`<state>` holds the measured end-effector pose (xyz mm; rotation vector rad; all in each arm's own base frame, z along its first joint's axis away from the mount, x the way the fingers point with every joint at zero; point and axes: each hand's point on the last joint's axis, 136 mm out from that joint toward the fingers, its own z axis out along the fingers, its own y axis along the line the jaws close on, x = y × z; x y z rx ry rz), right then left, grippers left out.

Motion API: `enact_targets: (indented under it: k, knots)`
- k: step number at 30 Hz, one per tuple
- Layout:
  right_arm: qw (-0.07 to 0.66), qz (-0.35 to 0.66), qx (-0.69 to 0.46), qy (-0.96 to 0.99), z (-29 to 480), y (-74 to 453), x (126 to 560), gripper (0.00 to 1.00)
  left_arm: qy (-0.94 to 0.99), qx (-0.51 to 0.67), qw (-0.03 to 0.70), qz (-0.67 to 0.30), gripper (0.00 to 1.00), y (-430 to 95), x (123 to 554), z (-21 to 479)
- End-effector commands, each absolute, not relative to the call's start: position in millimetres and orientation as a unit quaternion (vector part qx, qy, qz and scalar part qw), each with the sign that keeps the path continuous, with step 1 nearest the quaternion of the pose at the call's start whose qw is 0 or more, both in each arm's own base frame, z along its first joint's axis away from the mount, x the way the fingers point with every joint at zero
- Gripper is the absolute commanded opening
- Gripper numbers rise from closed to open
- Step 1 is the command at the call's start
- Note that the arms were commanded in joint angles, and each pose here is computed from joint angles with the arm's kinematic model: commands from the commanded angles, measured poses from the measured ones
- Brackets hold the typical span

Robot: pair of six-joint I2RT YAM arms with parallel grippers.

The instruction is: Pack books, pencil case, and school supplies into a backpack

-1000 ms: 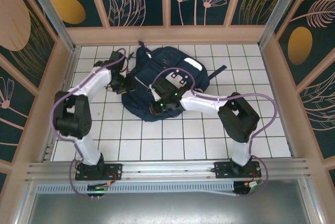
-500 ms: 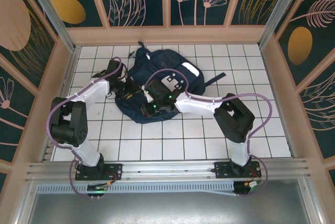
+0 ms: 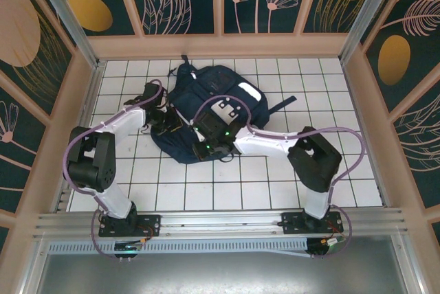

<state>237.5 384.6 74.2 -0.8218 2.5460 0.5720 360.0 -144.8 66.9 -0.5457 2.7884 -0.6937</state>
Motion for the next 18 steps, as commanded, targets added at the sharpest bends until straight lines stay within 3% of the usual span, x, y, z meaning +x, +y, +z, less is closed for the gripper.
enact_targets:
  k: [1,6,11,15,17,18]
  knots:
    - [0.153,0.065,-0.280,0.945,42,294,232,0.00,0.961,-0.163,0.117,-0.190,0.00,-123,368,60]
    - [0.167,0.030,-0.217,0.961,43,242,251,0.00,0.965,-0.142,0.115,-0.189,0.00,-120,364,57]
    - [0.207,0.037,-0.151,0.966,58,221,286,0.02,0.967,-0.114,0.111,-0.198,0.00,-123,354,51]
    - [0.223,0.059,-0.143,0.962,67,226,294,0.20,0.962,-0.084,0.120,-0.232,0.01,-134,350,67]
    - [0.238,0.068,-0.140,0.959,75,226,295,0.28,0.956,-0.069,0.136,-0.251,0.24,-139,351,84]
    - [0.251,0.075,-0.142,0.955,82,225,294,0.32,0.951,-0.061,0.157,-0.258,0.31,-140,353,98]
